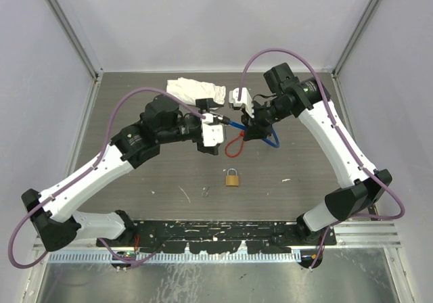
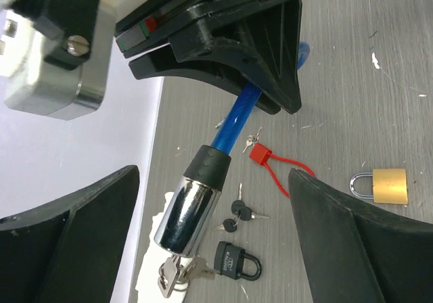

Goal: Lock with the key
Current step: Adjust the lock.

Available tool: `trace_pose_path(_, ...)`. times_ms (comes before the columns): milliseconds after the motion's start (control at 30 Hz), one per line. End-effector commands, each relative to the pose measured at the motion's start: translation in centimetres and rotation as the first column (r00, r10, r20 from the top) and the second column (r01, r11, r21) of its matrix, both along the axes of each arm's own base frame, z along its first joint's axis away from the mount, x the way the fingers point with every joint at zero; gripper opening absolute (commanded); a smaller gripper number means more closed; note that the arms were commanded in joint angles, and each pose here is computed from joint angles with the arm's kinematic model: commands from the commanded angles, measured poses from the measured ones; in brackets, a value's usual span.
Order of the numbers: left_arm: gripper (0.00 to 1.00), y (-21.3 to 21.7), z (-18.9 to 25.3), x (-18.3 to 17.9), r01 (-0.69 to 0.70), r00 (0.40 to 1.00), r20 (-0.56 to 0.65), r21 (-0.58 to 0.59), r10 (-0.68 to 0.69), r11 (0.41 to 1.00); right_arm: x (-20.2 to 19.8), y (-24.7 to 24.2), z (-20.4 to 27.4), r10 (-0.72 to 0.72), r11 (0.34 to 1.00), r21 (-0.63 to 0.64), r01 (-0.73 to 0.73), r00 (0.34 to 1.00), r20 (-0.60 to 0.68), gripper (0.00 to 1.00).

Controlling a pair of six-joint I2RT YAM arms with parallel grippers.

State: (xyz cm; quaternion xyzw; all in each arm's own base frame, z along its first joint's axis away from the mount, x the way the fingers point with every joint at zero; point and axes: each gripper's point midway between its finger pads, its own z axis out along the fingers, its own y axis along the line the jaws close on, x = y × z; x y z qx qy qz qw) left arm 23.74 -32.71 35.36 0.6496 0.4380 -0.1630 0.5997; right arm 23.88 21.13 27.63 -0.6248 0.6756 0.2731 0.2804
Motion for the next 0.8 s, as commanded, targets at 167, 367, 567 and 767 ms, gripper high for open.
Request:
trace_pose_path(167,0.58,-0.8,-1.3,0.7,0.007,1.000,-0.011,0.048,-0.006,0.999,-0.3,1.5,1.3,0.051,0.996,0.073,-0.054,0.998,0.039,0.02)
trace_pose_path(367,0.55,-1.6,-2.7,1.2,0.017,0.999,-0.036,0.079,-0.014,0.997,-0.6,1.9,1.2,0.068,0.994,0.083,-0.069,0.997,0.023,0.02)
trace_pose_path(567,0.28,-1.6,-3.2,1.5,0.006,0.999,-0.036,0.092,-0.003,0.996,-0.8,1.8,0.8,0.074,0.994,0.078,-0.075,0.997,0.012,0.02)
trace_pose_path(767,0.00,-1.5,-1.9,0.8,-0.012,0.992,-0.122,0.037,0.016,0.999,-1.0,2.0,0.8,0.073,0.993,0.095,-0.073,0.997,-0.005,0.16)
